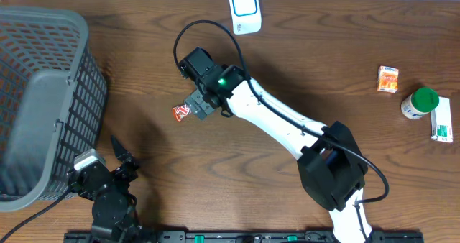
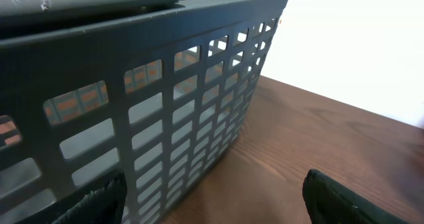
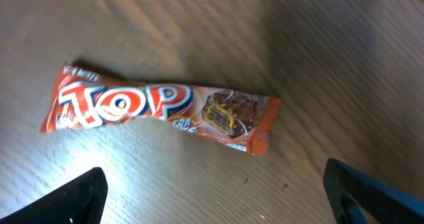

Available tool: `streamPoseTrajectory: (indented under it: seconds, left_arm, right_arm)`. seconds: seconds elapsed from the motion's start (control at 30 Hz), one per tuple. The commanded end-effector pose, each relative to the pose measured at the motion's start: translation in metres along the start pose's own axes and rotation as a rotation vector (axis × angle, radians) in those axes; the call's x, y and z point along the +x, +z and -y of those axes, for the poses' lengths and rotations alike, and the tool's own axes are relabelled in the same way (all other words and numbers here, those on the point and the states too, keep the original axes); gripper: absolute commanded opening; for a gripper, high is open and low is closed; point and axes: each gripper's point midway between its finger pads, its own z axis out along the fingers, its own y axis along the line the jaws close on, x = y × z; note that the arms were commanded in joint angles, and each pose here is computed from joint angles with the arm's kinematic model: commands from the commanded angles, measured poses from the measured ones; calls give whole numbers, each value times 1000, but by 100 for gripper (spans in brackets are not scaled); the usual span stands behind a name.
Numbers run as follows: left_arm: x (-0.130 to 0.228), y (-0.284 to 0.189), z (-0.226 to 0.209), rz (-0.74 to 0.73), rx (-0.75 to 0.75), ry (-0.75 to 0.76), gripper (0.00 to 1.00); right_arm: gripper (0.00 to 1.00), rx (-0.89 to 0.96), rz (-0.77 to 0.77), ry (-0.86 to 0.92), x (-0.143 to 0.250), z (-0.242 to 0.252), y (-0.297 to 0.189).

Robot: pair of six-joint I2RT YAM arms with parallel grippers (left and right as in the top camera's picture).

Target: Scan the item barcode

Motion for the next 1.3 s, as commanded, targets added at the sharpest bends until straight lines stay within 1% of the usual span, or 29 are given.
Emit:
streamPoseTrajectory:
  seconds: [0.0, 0.17, 0.27, 0.3, 0.4, 0.47, 0.53, 0.67, 0.73, 0.8, 0.97, 1.1, 1.27]
  left_arm:
    - [-2, 0, -2, 7, -13, -9, 85]
    - [-2, 0, -2, 7, -13, -9, 85]
    - [-2, 0, -2, 7, -13, -9, 85]
    - [-2, 0, -2, 7, -13, -9, 85]
    - [-2, 0, -2, 7, -13, -9, 85]
    - [-2, 0, -2, 7, -13, -9, 85]
    - [-2, 0, -2, 7, -13, -9, 85]
    - [-2, 0, -2, 7, -13, -9, 85]
    - [-2, 0, -2, 7, -13, -9, 85]
    - [-2, 0, -2, 7, -13, -9, 85]
    - [-2, 0, -2, 7, -13, -9, 85]
    - [-2, 0, -2, 7, -13, -9, 85]
    - [-2, 0, -2, 7, -13, -9, 85]
  right_arm:
    - [99, -18, -18, 206, 4, 14, 9]
    - [99, -240, -106, 613, 8, 8, 10]
    - [99, -382, -165, 802, 5, 10, 11]
    - [99, -444, -183, 838, 3, 9, 11]
    - [99, -594, -238, 884, 4, 6, 17]
    - [98, -618, -292, 917, 15, 10, 28]
    - [97, -611, -342, 944, 29, 15, 43]
    - [93, -609, -365, 915, 44, 21, 65]
    - [93, -571, -363, 906, 49, 26, 72]
    - [96, -520, -355, 903, 53, 33, 77]
    - [99, -500, -363, 900, 56, 32, 82]
    - [99, -488, -413, 931, 70, 28, 97]
    - [98, -501, -479, 933, 91, 9, 126]
